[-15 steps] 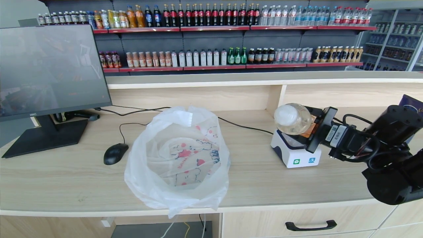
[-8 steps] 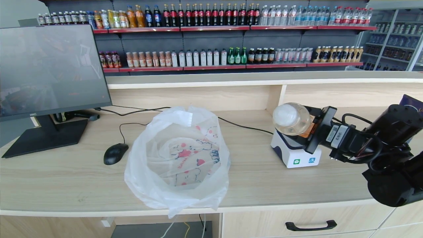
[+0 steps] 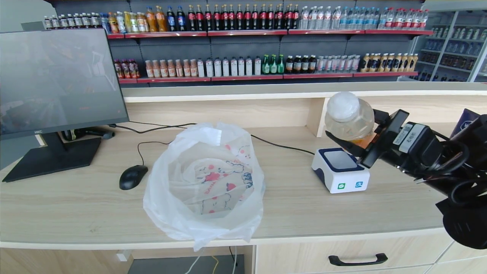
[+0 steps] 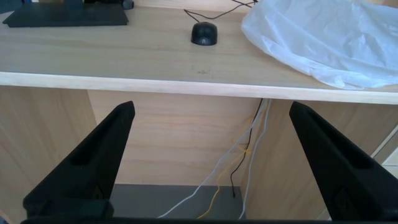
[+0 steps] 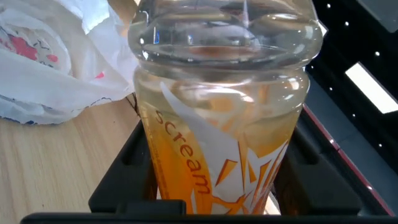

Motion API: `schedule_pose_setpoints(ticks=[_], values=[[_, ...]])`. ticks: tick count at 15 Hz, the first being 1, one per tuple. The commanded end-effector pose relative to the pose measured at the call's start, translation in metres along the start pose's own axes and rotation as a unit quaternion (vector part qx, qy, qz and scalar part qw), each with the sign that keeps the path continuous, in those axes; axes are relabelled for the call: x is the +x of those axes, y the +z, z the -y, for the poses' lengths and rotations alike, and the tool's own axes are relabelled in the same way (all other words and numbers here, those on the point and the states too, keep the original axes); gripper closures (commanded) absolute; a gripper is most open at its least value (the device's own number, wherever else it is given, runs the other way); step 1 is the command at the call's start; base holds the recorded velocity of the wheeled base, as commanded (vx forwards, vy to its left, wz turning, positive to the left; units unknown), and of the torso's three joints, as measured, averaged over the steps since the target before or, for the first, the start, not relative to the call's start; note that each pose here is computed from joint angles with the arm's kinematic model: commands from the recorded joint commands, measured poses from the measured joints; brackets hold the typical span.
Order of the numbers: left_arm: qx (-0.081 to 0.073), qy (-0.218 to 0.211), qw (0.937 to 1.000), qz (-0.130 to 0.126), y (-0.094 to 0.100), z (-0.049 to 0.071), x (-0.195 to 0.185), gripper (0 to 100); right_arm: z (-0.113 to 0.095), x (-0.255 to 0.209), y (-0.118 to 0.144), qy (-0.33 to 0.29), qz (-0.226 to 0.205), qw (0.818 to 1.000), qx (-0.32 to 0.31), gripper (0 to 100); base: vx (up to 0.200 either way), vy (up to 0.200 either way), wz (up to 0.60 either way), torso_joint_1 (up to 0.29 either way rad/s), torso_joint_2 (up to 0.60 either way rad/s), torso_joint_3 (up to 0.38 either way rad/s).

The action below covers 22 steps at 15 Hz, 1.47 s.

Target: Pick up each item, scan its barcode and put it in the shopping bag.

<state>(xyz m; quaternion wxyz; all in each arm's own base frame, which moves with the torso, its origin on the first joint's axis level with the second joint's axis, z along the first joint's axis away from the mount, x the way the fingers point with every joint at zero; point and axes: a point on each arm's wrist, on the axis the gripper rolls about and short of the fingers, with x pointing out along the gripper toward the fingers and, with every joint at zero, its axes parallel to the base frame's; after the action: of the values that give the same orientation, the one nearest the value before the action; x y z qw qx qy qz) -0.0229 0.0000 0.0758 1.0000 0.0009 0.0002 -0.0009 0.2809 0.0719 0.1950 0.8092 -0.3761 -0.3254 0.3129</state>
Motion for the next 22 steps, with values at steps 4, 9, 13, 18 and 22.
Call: schedule_pose_setpoints(ticks=[4,9,13,18,22], values=[[0.000,0.000,1.0000,0.000,0.000,0.000,0.000,0,0.007,-0.014,0.055,-0.106,-0.015,0.986,0.129,100,0.000,0.000,0.00,0.000,0.00,0.000],[0.000,0.000,1.0000,0.000,0.000,0.000,0.000,0,0.010,-0.039,0.084,-0.260,-0.038,0.909,0.324,100,0.000,0.000,0.00,0.000,0.00,0.000],[0.000,0.000,1.0000,0.000,0.000,0.000,0.000,0,-0.006,-0.057,0.083,-0.286,-0.086,0.891,0.343,100,0.000,0.000,0.00,0.000,0.00,0.000],[0.000,0.000,1.0000,0.000,0.000,0.000,0.000,0,-0.007,-0.050,0.070,-0.291,-0.100,0.881,0.359,100,-0.040,0.000,0.00,0.000,0.00,0.000],[0.000,0.000,1.0000,0.000,0.000,0.000,0.000,0,-0.006,-0.049,0.066,-0.293,-0.102,0.879,0.363,100,-0.100,0.000,0.00,0.006,0.00,0.000]])
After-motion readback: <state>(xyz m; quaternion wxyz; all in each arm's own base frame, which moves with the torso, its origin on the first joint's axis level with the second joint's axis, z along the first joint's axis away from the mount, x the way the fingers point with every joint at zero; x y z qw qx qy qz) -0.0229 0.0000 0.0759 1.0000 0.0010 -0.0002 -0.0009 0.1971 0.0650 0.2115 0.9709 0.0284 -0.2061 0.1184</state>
